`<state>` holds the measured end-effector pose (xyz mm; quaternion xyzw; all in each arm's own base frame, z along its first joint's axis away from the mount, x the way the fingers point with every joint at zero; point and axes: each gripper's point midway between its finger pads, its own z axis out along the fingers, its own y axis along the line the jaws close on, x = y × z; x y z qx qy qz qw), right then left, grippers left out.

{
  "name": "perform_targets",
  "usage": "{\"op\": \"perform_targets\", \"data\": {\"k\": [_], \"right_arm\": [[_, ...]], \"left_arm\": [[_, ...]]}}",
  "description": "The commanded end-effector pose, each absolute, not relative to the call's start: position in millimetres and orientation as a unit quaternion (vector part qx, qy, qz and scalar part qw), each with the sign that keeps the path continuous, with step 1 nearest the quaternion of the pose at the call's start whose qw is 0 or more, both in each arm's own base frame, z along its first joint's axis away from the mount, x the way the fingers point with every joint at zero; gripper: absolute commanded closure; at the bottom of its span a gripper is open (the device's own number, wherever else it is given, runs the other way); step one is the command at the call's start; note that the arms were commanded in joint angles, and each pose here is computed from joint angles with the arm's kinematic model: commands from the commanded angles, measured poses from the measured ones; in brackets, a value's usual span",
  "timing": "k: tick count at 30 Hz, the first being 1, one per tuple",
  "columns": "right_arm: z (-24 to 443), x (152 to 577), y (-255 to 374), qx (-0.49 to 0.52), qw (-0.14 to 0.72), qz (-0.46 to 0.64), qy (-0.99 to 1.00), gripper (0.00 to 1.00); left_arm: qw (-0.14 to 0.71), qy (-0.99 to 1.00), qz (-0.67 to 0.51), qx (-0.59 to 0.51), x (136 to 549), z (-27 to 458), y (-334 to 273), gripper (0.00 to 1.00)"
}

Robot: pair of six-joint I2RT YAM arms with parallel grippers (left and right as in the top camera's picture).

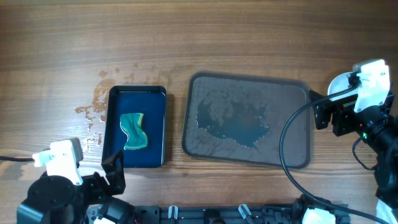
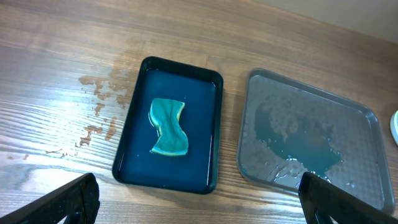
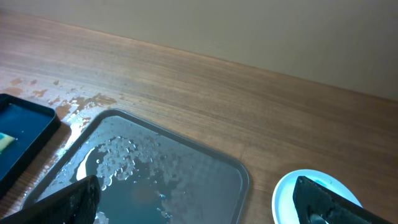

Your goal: Clean dirty plates on tray and stack at the side

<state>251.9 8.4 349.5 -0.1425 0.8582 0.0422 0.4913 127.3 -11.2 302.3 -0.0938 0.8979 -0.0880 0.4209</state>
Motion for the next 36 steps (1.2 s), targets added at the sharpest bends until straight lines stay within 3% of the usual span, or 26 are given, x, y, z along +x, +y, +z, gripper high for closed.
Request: {"op": "perform_targets", "data": {"k": [1, 12, 19, 26, 31, 36], "right_arm": [[346, 256, 12, -0.151, 0.483, 0.054, 0.861, 0.0], [331, 290, 0, -0.092, 0.462, 0.08, 0.879, 0.0], [366, 317, -12, 0.016, 0.543, 0.092, 0.834, 0.0], [378, 280, -24, 0.157, 0.671, 0.075, 0.721, 0.0], [347, 244, -21, 0.169, 0.74, 0.115, 0.641, 0.0], [306, 236, -21, 0.182, 0.748, 0.137, 0.623, 0.0]], "left_arm": [[0.428, 0.896, -0.077, -0.088, 127, 304, -8, 0.0], [0.428, 0.896, -0.077, -0.088, 127, 304, -8, 0.0], [0.428, 0.896, -0.077, -0.087, 127, 304, -8, 0.0], [0.428, 0.896, -0.077, -0.087, 127, 304, -8, 0.0], [0.428, 0.896, -0.077, -0.088, 127, 304, -8, 0.0], [0.428, 0.896, -0.077, -0.087, 127, 304, -8, 0.0]]}}
